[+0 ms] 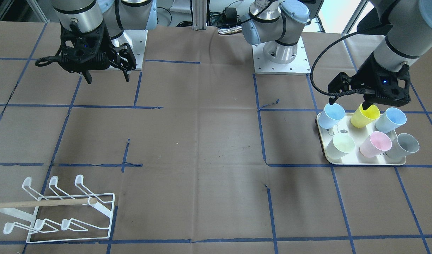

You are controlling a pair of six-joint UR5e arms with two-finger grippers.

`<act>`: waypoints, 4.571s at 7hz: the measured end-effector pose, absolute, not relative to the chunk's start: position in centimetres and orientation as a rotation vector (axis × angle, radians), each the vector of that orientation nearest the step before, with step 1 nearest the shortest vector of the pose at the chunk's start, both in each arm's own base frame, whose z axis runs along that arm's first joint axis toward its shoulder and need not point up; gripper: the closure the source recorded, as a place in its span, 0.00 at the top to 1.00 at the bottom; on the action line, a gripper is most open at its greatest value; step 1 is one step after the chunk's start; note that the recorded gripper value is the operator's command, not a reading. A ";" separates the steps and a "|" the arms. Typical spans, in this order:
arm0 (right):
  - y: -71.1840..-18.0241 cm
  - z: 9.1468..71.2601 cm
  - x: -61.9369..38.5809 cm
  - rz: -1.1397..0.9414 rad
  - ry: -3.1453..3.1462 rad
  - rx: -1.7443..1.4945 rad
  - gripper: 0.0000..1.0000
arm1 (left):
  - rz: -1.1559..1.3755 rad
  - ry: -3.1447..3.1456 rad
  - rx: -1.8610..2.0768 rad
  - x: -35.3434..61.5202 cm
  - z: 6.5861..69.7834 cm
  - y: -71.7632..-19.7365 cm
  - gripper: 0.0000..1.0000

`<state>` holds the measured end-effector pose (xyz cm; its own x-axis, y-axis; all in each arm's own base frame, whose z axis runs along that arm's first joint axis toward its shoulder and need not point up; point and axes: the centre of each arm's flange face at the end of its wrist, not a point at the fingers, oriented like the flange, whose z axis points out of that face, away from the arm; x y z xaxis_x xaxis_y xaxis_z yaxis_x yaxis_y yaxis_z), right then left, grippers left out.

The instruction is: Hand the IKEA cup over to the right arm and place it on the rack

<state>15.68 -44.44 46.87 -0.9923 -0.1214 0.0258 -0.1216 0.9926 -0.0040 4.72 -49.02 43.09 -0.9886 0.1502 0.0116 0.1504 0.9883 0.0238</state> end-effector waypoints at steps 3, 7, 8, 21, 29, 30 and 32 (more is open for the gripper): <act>-44.5 46.8 15.7 0.007 -3.111 0.191 1.00 | 0.044 -3.157 -0.191 6.2 37.3 -48.4 0.99; -44.5 46.7 15.7 0.003 -3.111 0.191 1.00 | 0.073 -3.170 -0.137 6.3 27.9 -48.2 0.99; -44.5 46.7 15.7 0.003 -3.111 0.191 1.00 | 0.070 -3.170 -0.129 6.5 26.5 -48.3 0.99; -44.4 46.0 15.7 -0.014 -3.113 0.191 1.00 | 0.038 -3.158 -0.065 9.1 24.2 -48.8 0.00; -44.7 46.2 16.1 0.024 -3.151 0.191 1.00 | -0.055 -3.129 -0.131 8.5 46.5 -55.4 0.00; -44.7 46.4 16.4 0.055 -3.191 0.191 1.00 | 0.016 -3.127 -0.161 7.3 46.7 -56.1 0.00; -45.2 47.5 16.7 0.180 -3.239 0.177 0.99 | 0.240 -3.071 -0.237 4.1 44.9 -57.1 0.00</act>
